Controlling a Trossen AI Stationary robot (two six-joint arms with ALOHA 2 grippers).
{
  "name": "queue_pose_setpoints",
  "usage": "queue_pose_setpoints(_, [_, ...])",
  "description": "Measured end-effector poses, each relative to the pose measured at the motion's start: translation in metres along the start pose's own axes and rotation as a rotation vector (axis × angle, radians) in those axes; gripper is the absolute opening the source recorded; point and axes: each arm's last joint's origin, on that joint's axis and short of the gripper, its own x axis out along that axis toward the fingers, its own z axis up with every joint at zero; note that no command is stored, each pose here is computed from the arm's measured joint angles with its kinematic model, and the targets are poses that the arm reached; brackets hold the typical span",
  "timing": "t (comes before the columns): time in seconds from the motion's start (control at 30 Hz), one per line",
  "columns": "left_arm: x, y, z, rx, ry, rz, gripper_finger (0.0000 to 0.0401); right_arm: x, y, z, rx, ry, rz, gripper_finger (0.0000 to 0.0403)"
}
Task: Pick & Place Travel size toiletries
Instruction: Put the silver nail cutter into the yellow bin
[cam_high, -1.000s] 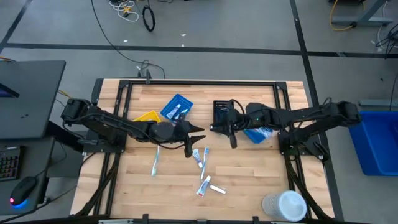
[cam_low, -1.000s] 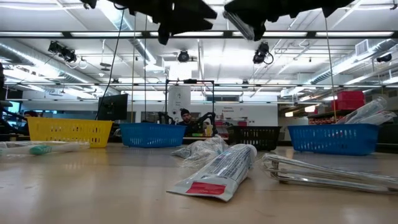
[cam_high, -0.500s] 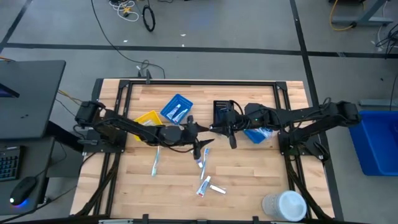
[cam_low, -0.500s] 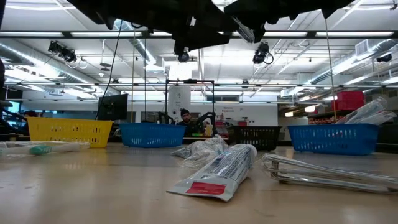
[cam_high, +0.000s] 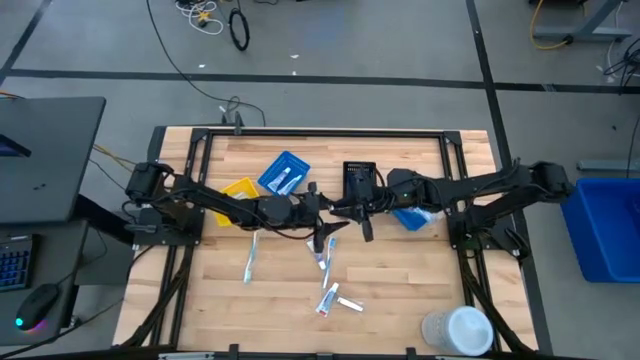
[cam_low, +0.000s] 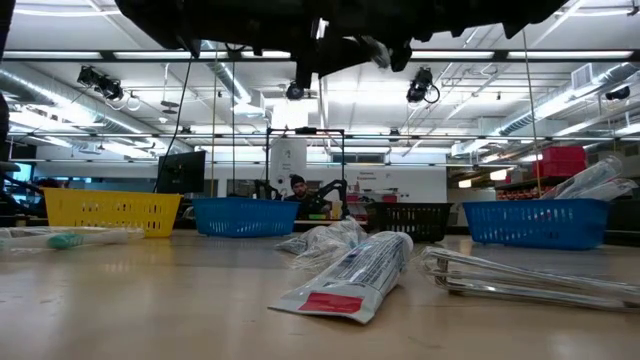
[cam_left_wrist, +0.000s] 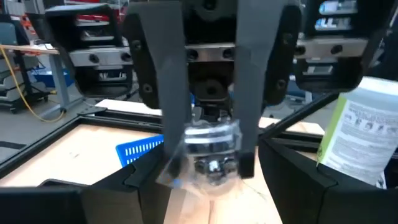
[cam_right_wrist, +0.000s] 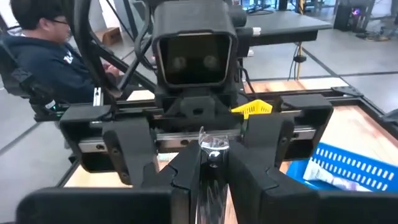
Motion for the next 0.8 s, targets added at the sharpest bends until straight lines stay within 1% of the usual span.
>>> queue_pose_setpoints(0.17, [-0.0008,-0.0038,-0.002,0.012,0.012,-0.008,0.0219,0.0013,-0.0002,0.0002,-0.003,-0.011,0.001,0.0069])
queue_pose_setpoints(0.33, [-0.0008,-0.0034,-0.0034,0.017,0.027,-0.002,0.0188,0.0013,-0.0002,0.0001,-0.003,-0.01,0.001,0.0069])
queue_pose_setpoints(0.5, [-0.0008,-0.0023,-0.0053,0.022,0.045,0.018,0.0142,0.0013,-0.0002,0.0,-0.002,-0.009,0.001,0.0071])
queue_pose_setpoints(0.63, [-0.0008,-0.0021,-0.0053,0.021,0.045,0.023,0.0094,0.0013,-0.0002,0.0,-0.002,-0.008,0.001,0.0076])
queue_pose_setpoints(0.73, [-0.0008,-0.0021,-0.0058,-0.001,0.049,0.021,0.006,0.0012,-0.0001,-0.0014,-0.005,0.008,0.005,0.0082])
queue_pose_setpoints(0.8, [-0.0008,-0.002,-0.0066,-0.01,0.055,0.024,0.0055,0.0011,-0.0003,-0.0026,0.0,0.022,0.002,0.0088])
